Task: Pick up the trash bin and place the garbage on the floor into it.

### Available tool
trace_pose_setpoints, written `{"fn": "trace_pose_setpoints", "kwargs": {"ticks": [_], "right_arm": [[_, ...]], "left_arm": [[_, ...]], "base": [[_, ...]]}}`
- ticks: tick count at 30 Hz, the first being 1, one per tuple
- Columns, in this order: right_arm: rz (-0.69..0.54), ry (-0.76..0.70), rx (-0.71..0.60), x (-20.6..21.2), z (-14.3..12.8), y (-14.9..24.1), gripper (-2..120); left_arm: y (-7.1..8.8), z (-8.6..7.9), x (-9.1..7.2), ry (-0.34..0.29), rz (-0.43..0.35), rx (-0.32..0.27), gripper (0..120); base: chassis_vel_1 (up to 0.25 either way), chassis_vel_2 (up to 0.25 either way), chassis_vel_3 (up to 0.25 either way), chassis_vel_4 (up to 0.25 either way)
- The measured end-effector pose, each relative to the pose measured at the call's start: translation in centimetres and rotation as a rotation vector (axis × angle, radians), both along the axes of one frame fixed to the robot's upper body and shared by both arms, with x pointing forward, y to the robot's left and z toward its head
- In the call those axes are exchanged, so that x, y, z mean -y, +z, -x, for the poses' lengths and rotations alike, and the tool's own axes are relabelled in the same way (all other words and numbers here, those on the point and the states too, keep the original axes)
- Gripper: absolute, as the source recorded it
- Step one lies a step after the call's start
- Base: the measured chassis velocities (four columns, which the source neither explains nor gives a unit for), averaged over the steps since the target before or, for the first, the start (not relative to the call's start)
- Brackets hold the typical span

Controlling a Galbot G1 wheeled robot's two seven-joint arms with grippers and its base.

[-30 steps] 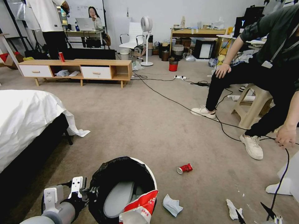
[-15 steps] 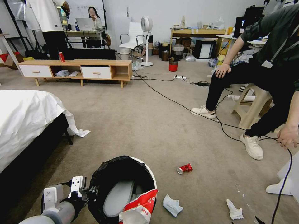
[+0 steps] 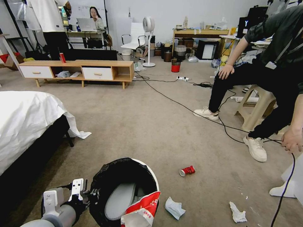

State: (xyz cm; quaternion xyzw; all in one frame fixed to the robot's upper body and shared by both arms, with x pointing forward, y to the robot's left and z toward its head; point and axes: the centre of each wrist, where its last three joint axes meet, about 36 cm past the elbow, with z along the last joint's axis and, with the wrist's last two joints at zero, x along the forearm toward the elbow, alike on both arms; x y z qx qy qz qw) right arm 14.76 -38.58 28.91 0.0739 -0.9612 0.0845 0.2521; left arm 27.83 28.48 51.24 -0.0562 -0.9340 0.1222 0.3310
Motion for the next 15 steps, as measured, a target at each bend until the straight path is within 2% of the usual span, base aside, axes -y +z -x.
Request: {"fn": "trace_pose_setpoints", "kwargs": {"ticks": [5,9,15], "right_arm": [[-0.005,0.027,-0.027,1.1,-0.7,-0.5,100],[0.035,0.075,-0.056,2.9,-1.5,-1.1,100],[0.120,0.170,-0.064,5.6,-3.2,0.1,100]], "left_arm": [[0.1,0.1,0.0,0.003,-0.005,-0.002,1],[0.3,0.2,0.0,0.005,-0.011,0.001,1],[0.4,0.3,0.1,0.006,-0.017,0.000,1]], "base": [[0.000,0.000,0.000,0.000],[0.000,0.000,0.000,0.000],[0.000,0.000,0.000,0.000]]}}
